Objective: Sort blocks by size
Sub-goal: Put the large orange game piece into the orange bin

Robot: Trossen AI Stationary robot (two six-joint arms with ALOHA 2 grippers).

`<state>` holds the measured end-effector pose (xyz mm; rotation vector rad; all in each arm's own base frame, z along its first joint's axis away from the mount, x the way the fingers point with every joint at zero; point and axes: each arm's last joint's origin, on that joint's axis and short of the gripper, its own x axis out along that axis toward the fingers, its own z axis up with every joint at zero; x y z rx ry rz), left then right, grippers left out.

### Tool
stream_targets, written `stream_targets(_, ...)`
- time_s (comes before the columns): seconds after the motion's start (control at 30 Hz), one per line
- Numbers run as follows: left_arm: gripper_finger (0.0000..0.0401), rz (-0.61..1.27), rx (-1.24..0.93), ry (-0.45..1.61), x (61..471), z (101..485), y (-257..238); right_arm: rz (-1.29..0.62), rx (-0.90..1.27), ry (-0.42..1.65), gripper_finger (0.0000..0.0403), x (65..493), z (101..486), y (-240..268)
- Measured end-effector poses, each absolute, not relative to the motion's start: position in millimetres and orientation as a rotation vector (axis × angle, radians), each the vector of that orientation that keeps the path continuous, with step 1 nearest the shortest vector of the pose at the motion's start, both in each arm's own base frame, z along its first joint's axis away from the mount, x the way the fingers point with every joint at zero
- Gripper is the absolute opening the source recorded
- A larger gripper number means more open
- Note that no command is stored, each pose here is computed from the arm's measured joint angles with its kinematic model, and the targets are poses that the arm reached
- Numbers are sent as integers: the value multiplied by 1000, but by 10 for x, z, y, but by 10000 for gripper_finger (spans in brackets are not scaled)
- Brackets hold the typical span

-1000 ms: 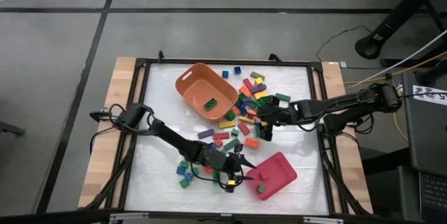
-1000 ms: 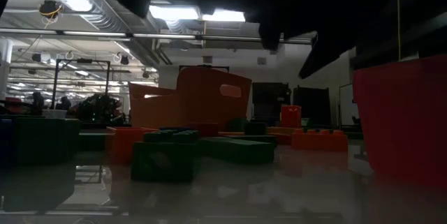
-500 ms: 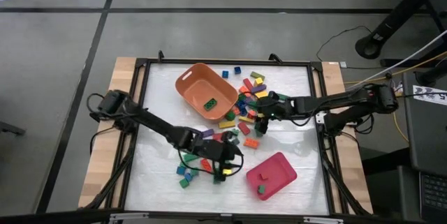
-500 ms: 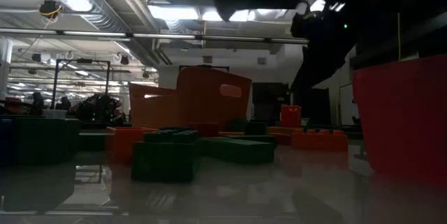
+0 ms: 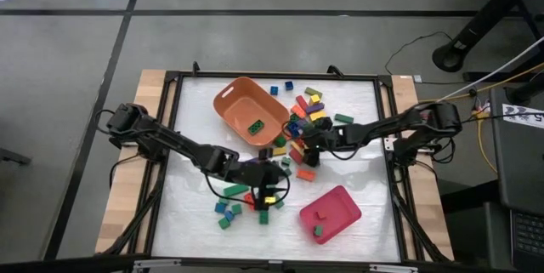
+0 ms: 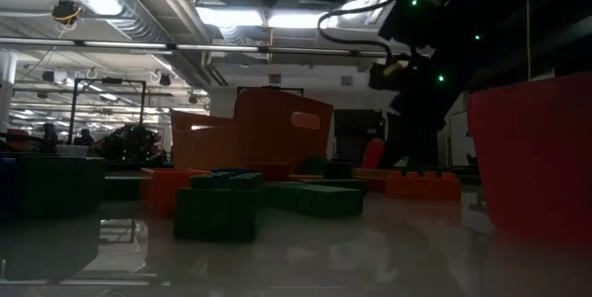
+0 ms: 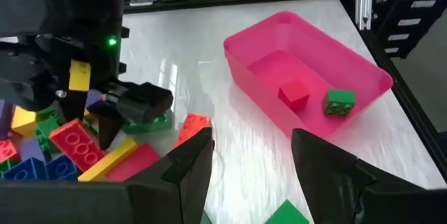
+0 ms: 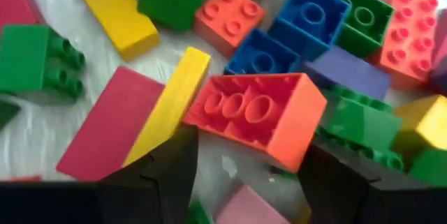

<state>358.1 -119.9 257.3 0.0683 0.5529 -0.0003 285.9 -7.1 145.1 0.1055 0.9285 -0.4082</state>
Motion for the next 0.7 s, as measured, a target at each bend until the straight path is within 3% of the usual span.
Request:
stream_targets(0.3, 182, -3, 65, 558, 3571, 2569, -1220, -392, 93, 877, 153, 2924, 1449, -70)
stream_targets(0.7, 182, -5, 63, 563, 3564, 2564, -1230, -388, 98, 853, 140, 2942, 1463, -70)
